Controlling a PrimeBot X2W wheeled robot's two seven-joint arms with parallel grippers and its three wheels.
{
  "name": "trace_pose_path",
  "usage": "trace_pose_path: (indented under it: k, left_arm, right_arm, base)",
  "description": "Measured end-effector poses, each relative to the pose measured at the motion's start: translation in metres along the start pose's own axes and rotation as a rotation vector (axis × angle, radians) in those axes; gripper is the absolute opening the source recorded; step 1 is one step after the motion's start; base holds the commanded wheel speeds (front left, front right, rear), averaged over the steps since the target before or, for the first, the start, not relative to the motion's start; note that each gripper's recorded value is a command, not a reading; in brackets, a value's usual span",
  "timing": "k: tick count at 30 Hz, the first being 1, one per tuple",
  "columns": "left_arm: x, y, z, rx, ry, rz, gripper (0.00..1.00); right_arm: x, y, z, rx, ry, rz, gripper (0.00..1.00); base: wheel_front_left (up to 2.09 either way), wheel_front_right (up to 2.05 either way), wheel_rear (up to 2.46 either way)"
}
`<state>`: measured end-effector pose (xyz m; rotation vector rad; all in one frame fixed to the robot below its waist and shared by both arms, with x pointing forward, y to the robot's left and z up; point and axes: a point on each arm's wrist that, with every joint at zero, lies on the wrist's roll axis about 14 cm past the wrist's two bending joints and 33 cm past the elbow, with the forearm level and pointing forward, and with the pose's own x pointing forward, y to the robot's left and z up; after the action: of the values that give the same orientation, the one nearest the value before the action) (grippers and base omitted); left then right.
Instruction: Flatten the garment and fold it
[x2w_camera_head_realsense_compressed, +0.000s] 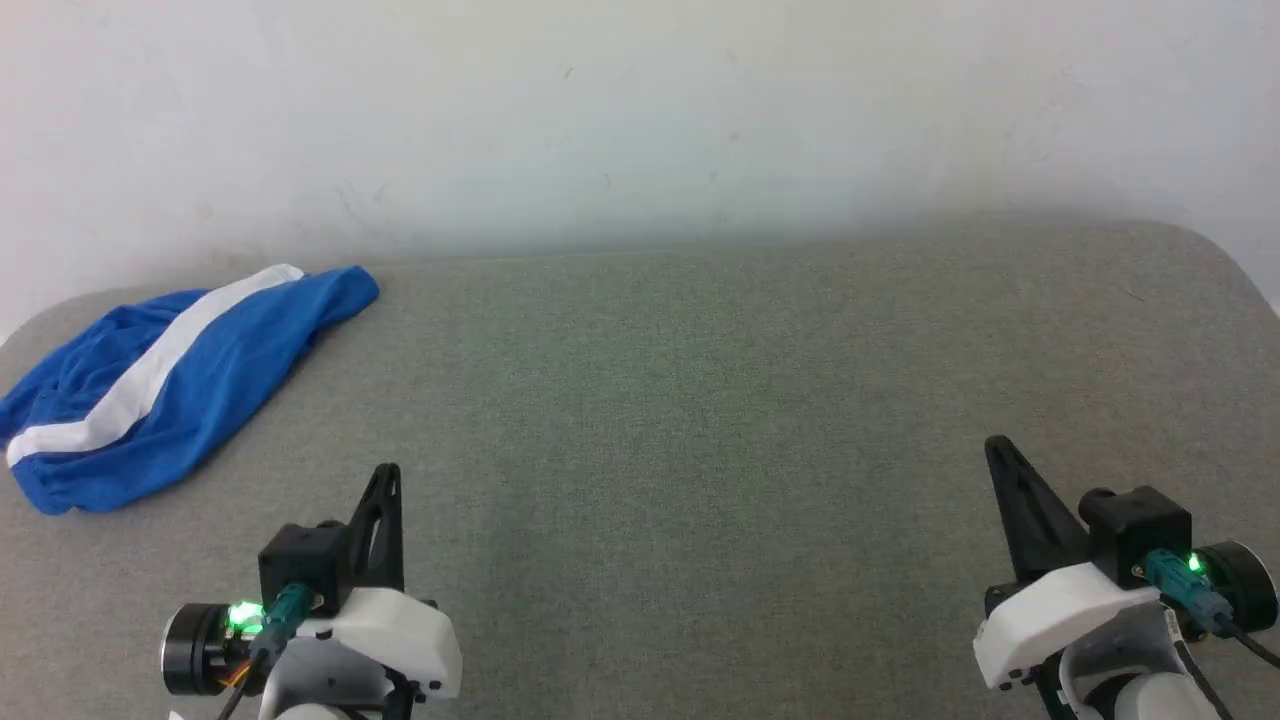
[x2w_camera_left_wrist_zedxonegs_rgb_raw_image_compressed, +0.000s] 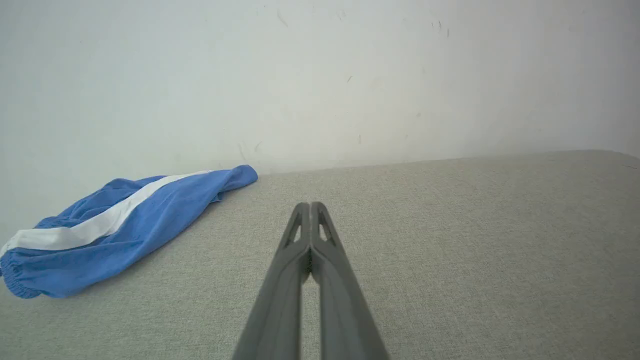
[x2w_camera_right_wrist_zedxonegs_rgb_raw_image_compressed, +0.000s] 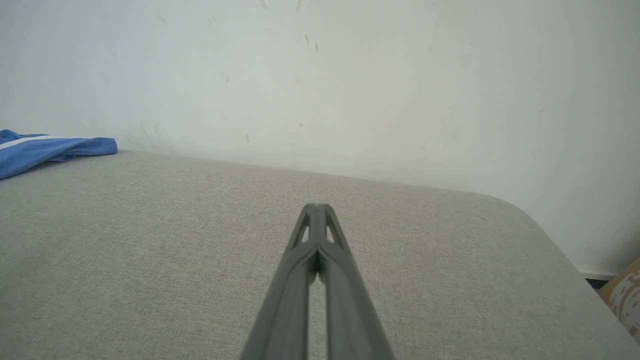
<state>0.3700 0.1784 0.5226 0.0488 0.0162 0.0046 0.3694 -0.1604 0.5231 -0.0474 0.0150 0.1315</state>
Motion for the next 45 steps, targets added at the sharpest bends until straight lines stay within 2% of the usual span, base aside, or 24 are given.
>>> trace_pose_path:
  k: [26, 27, 45]
  left_arm:
    - [0.0000, 0.0000, 0.0000, 0.000, 0.000, 0.000, 0.00]
    - [0.0000, -0.0001, -0.0002, 0.000, 0.001, 0.000, 1.00]
    - [-0.0009, 0.0006, -0.0002, -0.028, -0.011, 0.002, 1.00]
  right_arm:
    - [0.0000, 0.0000, 0.0001, 0.000, 0.000, 0.000, 0.00]
    - [0.0000, 0.0000, -0.0001, 0.000, 0.000, 0.000, 1.00]
    - [-0.0008, -0.0087, -0.0046, 0.035, -0.001, -0.025, 1.00]
  base:
    - [0.00, 0.00, 0.00]
    - [0.00, 0.00, 0.00]
    - [0.00, 0.00, 0.00]
